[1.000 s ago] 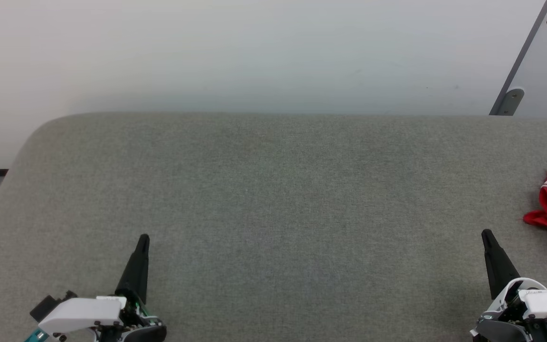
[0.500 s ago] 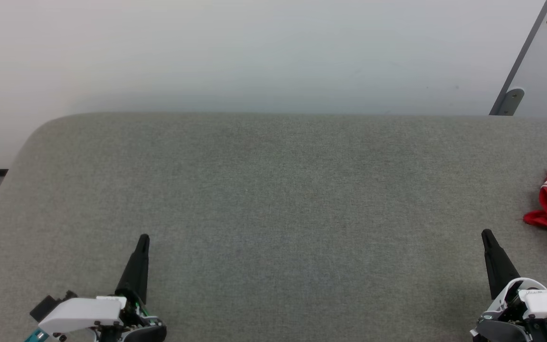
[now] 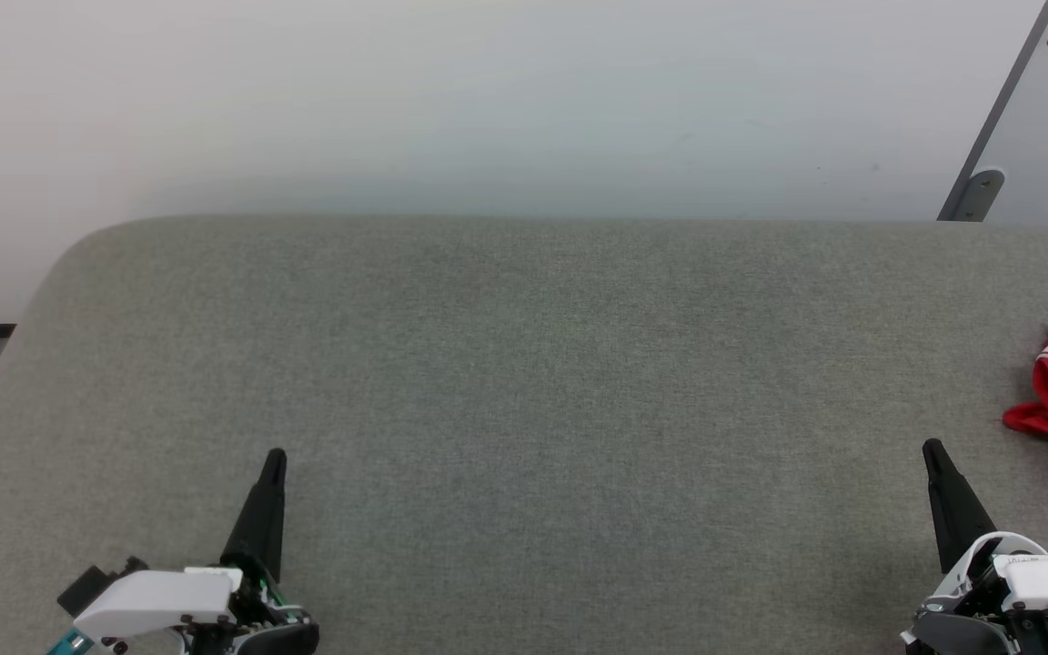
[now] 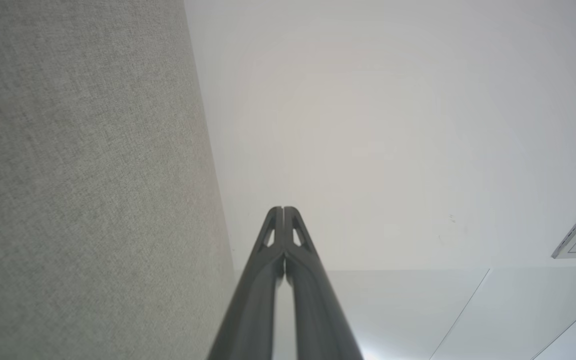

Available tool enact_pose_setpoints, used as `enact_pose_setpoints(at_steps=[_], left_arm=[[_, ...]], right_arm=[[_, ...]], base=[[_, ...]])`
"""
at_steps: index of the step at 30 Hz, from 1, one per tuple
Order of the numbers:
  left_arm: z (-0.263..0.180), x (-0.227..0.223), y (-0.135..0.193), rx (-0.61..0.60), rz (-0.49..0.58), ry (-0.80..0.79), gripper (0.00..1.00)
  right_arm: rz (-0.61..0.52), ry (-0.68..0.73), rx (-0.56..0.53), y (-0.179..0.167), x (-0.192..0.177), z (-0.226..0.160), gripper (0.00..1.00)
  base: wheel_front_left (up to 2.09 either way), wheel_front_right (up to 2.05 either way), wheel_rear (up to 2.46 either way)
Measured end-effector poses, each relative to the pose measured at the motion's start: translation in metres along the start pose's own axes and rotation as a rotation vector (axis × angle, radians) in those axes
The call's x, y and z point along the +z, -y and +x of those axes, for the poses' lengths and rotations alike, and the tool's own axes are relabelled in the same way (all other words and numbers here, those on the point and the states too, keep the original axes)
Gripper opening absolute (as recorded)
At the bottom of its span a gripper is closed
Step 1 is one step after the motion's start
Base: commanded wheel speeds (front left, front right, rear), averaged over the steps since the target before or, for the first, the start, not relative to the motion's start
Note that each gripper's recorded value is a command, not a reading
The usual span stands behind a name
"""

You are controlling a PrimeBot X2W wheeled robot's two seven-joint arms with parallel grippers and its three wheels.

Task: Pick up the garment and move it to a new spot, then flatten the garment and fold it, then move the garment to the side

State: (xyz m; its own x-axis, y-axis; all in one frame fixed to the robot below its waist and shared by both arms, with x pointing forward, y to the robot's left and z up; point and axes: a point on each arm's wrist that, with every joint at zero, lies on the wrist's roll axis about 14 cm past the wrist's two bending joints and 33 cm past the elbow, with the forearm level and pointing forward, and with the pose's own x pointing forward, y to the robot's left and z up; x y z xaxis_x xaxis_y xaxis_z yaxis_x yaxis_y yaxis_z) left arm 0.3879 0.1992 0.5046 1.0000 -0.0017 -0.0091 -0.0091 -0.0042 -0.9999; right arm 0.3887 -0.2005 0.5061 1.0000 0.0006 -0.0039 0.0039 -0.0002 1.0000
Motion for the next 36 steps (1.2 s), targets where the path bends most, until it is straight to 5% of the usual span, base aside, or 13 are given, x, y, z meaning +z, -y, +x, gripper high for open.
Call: enact_pose_setpoints(at_steps=[36], left_arm=[[0.0000,-0.0001,0.0000,0.000,0.000,0.000,0.00]], right_arm=[[0.000,0.000,0.000,0.0000,0.0000,0.0000,0.00]], base=[[0.00,0.00,0.00]])
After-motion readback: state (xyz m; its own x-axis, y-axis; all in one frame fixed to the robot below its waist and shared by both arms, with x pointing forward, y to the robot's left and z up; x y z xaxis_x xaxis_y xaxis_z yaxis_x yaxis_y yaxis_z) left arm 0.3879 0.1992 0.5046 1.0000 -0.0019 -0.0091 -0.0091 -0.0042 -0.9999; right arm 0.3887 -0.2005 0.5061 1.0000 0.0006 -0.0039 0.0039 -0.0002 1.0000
